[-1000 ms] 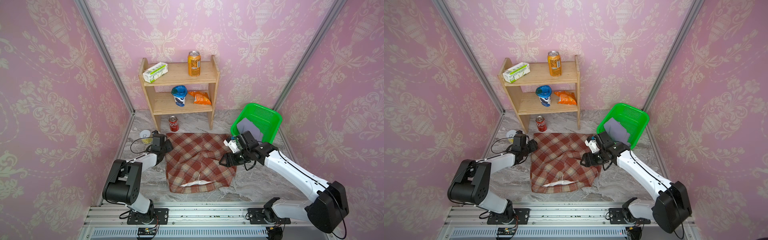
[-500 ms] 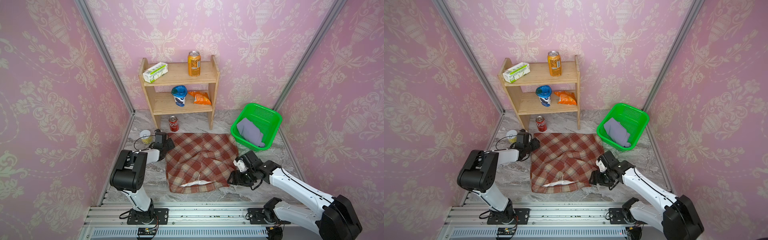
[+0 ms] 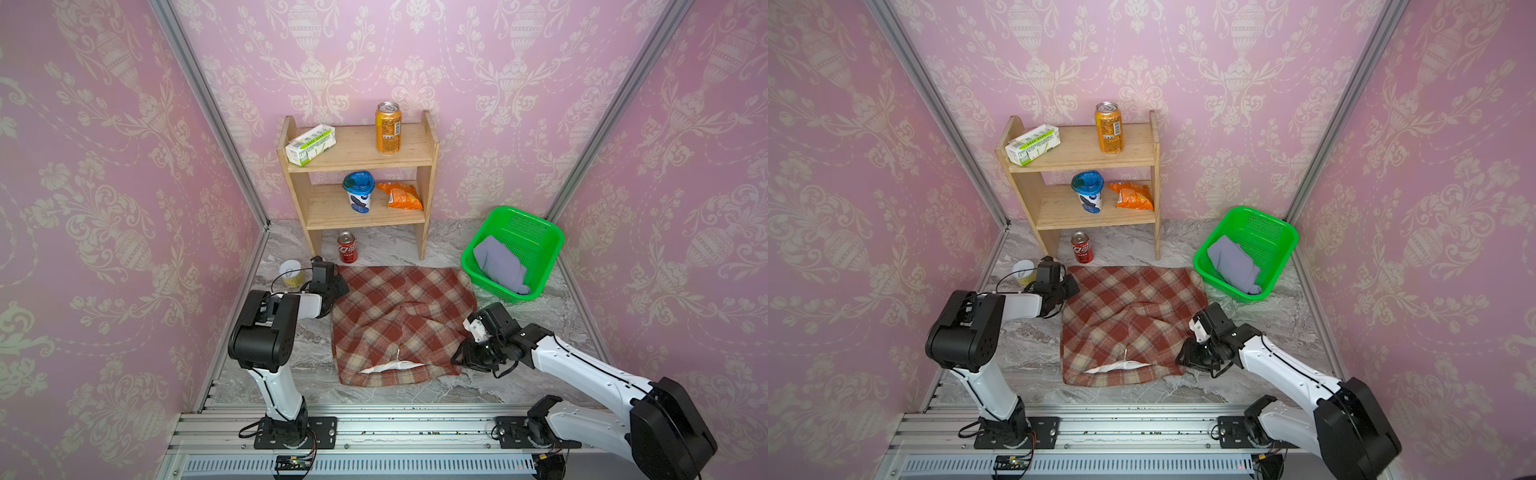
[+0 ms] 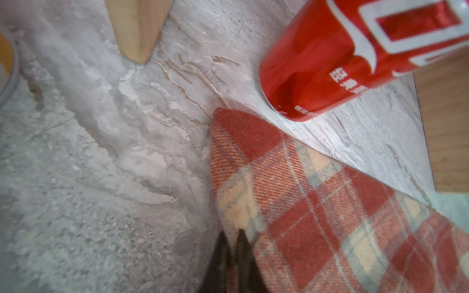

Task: Roll up the skirts
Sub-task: Flatten out the skirt at the center of the board.

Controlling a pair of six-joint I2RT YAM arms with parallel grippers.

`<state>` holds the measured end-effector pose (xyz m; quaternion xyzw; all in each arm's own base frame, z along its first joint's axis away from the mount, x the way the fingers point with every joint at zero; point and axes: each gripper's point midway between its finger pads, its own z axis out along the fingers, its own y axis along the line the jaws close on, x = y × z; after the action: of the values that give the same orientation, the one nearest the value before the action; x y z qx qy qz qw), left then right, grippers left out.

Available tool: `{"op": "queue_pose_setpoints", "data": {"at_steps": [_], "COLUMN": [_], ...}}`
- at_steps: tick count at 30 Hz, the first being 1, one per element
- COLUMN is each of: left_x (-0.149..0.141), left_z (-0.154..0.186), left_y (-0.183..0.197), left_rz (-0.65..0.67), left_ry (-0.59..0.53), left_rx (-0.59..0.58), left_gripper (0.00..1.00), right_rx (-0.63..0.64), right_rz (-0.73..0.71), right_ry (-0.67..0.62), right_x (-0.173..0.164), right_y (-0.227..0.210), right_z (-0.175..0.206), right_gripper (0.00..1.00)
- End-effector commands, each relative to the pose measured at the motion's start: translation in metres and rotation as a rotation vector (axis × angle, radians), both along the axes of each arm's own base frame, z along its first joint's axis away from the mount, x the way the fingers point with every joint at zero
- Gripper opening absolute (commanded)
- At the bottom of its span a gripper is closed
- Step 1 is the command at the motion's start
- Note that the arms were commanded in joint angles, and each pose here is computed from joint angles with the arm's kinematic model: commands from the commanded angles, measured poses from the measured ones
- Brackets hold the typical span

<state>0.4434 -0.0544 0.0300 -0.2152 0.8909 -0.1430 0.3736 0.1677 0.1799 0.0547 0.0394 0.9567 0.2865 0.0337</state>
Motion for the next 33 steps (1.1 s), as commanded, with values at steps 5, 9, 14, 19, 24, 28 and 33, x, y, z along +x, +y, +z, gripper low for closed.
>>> {"op": "queue_pose_setpoints", "data": {"at_steps": [5,9,14,19,24,28,33], "left_x": [0.009,0.011,0.013,0.016,0.019,0.02,0.022], "left_z": [0.01,0.013,0.011,0.008,0.013,0.023,0.016], "left_y": [0.017,0.024,0.03,0.027,0.022,0.025,0.025], "left_rz": [0.045,0.063,0.075,0.069,0.043,0.032,0.012], "left_ry": [-0.035,-0.04,-0.037,-0.035,-0.039,-0.046,-0.016], "left_rx": [0.021,0.021,0.03,0.014,-0.003,0.018,-0.022], "left_gripper": [0.0,0.0,0.0,0.09,0.49,0.54,0.54], "right_rx": [-0.021,-0.041,-0.064,-0.067,-0.036,0.033,0.078], "right_rz": [-0.028,-0.007,0.01,0.028,0.089,0.183,0.386], "right_ry": [0.063,0.115,0.141,0.102,-0.065,-0.229,-0.315], "right_x": [-0.022,-0.046,-0.073,-0.07,-0.029,0.007,0.027], "right_y": [-0.009,-0.016,-0.03,-0.032,-0.011,0.023,0.1], "right_z": [-0.013,-0.016,-0.008,0.0,0.044,0.093,0.117], "right_gripper": [0.0,0.0,0.0,0.49,1.0,1.0,1.0]}}
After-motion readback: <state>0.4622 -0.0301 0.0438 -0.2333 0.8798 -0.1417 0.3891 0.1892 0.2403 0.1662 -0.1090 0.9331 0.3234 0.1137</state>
